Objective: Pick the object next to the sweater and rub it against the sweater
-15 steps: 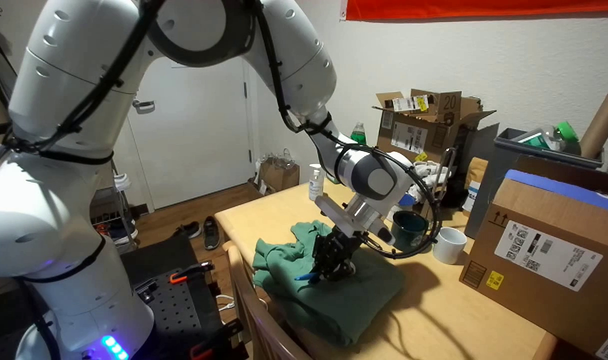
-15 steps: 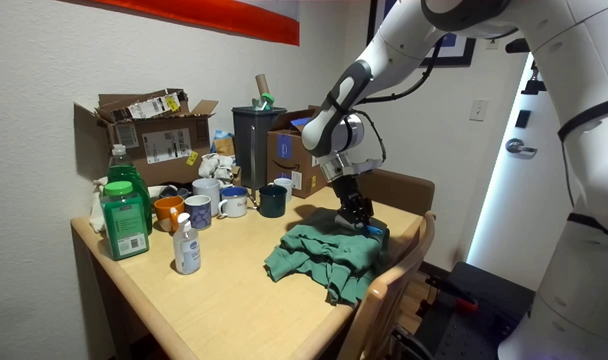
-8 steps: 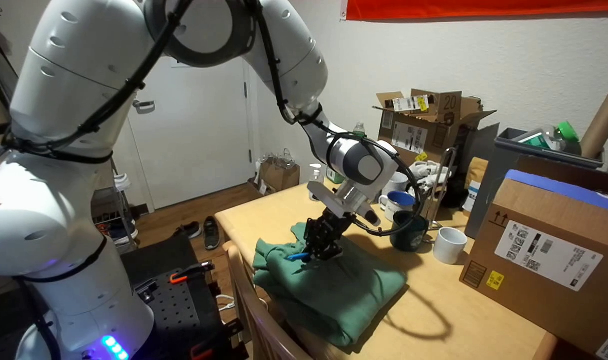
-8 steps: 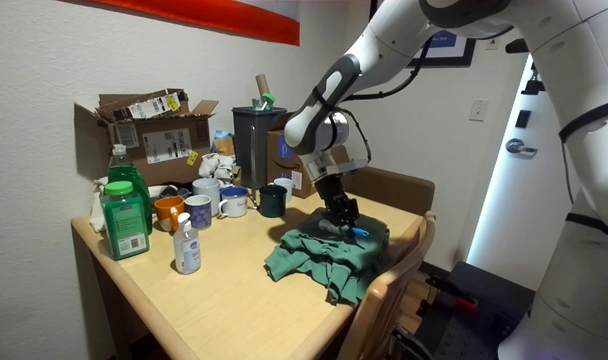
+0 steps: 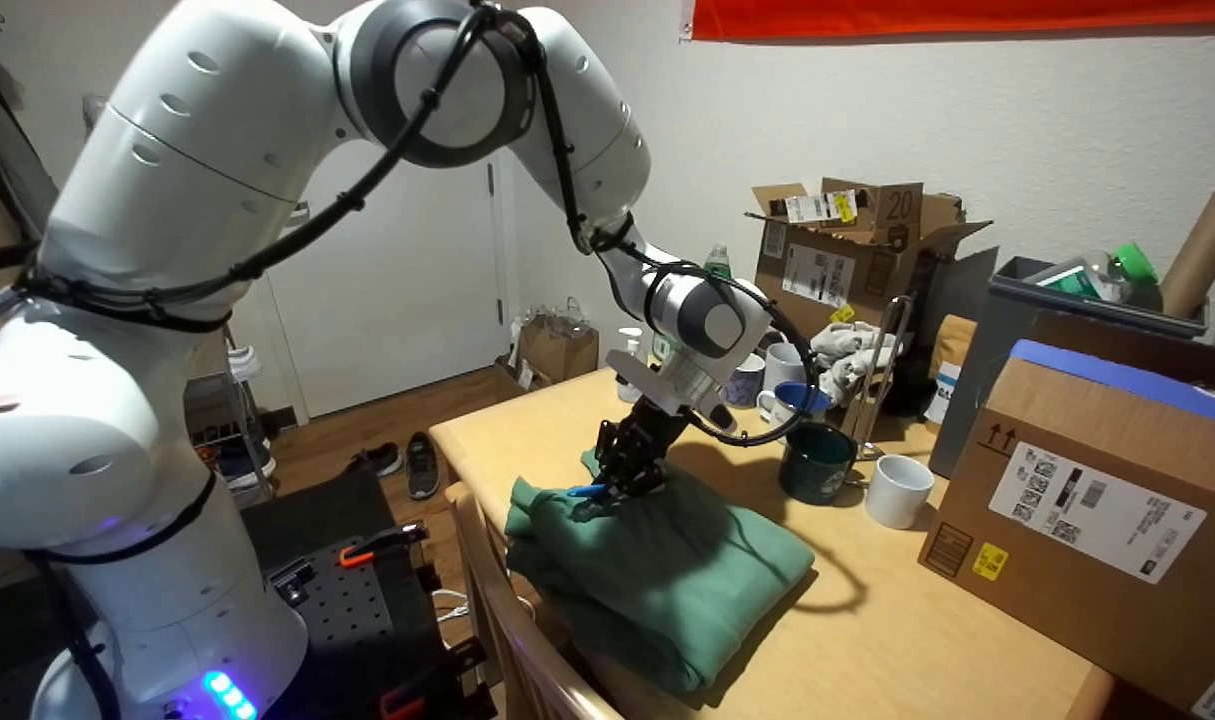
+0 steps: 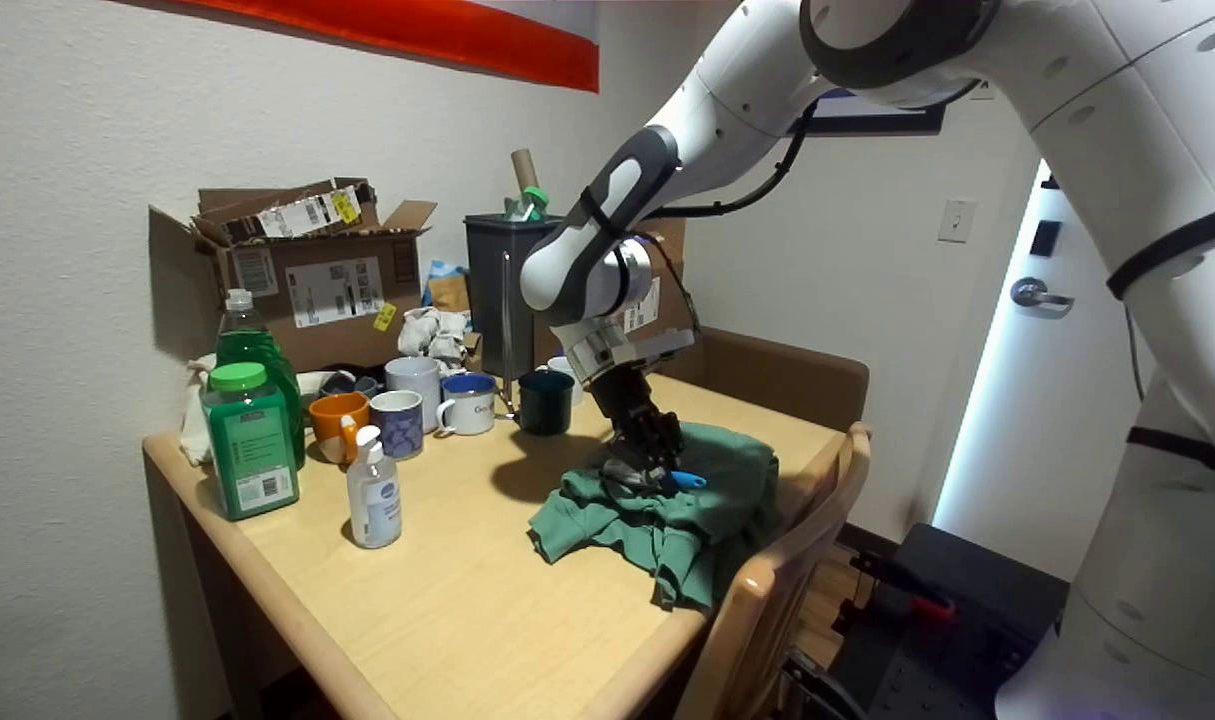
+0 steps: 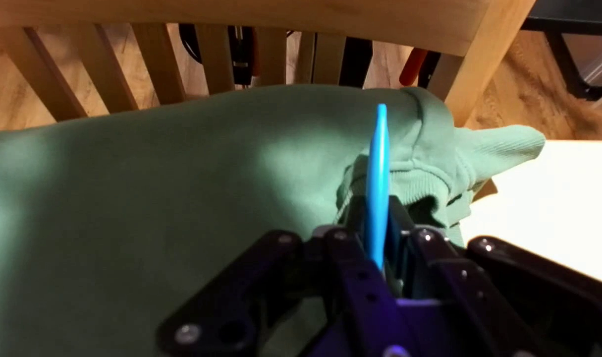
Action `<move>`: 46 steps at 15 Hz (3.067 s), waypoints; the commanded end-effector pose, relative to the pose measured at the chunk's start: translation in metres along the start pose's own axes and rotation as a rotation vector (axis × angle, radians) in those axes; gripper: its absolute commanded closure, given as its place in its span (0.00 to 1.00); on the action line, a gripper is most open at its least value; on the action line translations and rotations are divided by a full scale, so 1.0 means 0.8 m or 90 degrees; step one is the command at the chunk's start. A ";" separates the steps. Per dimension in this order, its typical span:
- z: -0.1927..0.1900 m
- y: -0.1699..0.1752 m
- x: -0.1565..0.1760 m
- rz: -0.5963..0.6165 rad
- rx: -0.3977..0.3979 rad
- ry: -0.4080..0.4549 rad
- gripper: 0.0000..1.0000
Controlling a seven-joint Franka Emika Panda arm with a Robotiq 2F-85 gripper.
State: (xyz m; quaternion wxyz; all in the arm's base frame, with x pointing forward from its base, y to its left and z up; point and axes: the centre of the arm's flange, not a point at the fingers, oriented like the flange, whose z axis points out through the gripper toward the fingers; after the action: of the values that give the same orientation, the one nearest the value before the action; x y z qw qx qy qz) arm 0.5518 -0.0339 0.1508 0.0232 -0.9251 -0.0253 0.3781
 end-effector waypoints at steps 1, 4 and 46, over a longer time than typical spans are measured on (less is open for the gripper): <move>-0.003 0.006 0.015 0.016 0.020 -0.022 0.97; 0.008 0.031 -0.003 0.034 0.045 -0.012 0.97; 0.048 0.204 -0.055 0.030 0.235 0.038 0.87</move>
State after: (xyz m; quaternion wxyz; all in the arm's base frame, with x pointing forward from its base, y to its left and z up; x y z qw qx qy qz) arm 0.4987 -0.1988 0.1441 0.1843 -0.9163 0.0670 0.3492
